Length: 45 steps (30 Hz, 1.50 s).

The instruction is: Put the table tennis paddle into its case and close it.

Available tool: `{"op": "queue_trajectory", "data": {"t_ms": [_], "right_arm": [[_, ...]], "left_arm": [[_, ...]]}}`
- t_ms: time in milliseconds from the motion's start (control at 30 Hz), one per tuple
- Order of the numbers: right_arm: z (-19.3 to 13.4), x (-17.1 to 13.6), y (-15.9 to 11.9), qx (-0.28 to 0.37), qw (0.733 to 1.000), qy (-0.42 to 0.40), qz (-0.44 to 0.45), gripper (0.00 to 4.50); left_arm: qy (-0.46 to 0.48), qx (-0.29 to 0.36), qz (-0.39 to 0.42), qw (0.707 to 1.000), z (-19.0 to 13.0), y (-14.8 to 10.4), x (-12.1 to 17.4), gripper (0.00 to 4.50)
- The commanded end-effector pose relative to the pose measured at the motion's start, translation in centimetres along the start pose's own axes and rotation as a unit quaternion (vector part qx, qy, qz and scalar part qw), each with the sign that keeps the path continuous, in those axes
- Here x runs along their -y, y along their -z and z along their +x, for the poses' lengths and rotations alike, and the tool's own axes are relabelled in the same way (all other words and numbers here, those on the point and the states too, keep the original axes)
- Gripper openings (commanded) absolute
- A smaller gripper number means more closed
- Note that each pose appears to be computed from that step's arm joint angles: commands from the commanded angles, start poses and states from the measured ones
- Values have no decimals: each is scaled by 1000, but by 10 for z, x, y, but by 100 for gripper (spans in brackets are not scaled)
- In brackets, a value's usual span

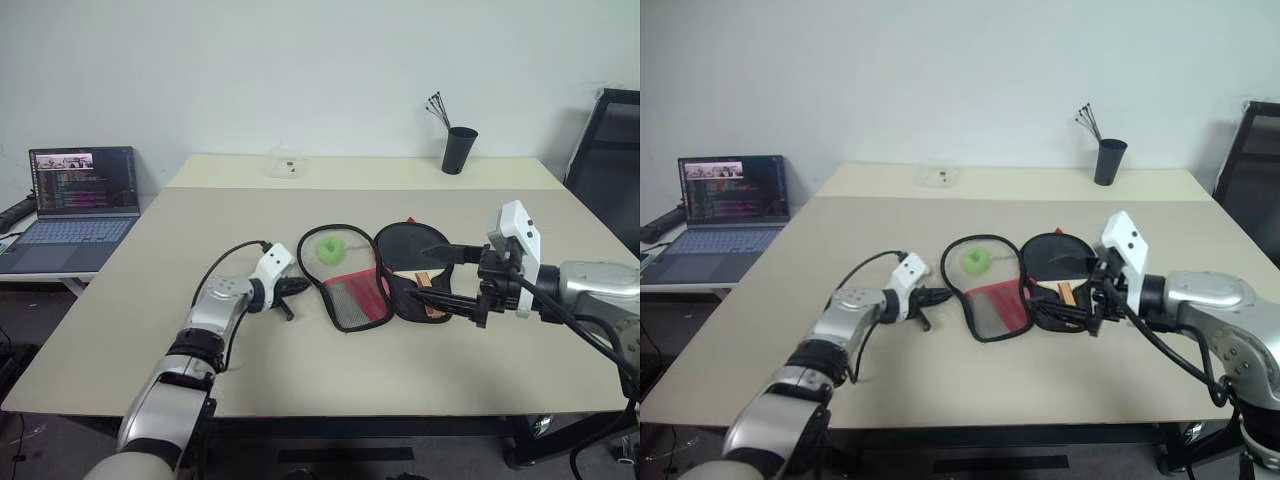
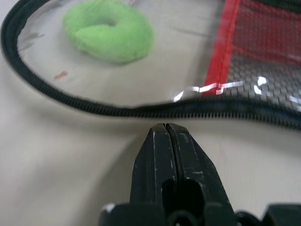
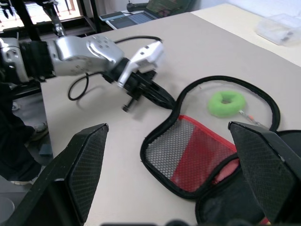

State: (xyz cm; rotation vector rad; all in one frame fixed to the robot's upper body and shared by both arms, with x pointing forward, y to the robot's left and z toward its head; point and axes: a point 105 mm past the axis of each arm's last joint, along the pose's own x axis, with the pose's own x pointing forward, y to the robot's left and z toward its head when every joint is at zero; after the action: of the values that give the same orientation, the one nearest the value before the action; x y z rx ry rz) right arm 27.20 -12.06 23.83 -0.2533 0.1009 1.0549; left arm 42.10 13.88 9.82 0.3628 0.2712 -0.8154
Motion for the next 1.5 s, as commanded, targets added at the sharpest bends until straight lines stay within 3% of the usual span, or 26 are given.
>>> {"op": "queue_trajectory", "data": {"t_ms": [33,233,367,567,700,1000,1300,1500], "right_arm": [[-3,-1,-9,17,1000,9,-18,450],[-8,4,-11,30,999,38,-4,450],[-19,8,-6,17,998,59,3,450],[-53,23,14,-35,992,118,15,450],[-72,29,25,-58,986,157,27,450],[-79,38,40,-70,973,214,49,450],[-73,60,39,-52,960,266,66,450],[-67,72,42,-47,955,275,95,450]], "left_arm": [[-3,22,-7,1000,12,-13,2,4],[1,36,-13,999,24,-24,6,4],[15,84,11,996,27,-62,6,4],[60,159,54,984,34,-139,22,4],[84,173,68,979,48,-164,43,4],[76,155,58,983,81,-170,78,4],[54,152,53,986,84,-169,76,4],[48,169,42,983,71,-166,57,4]]}}
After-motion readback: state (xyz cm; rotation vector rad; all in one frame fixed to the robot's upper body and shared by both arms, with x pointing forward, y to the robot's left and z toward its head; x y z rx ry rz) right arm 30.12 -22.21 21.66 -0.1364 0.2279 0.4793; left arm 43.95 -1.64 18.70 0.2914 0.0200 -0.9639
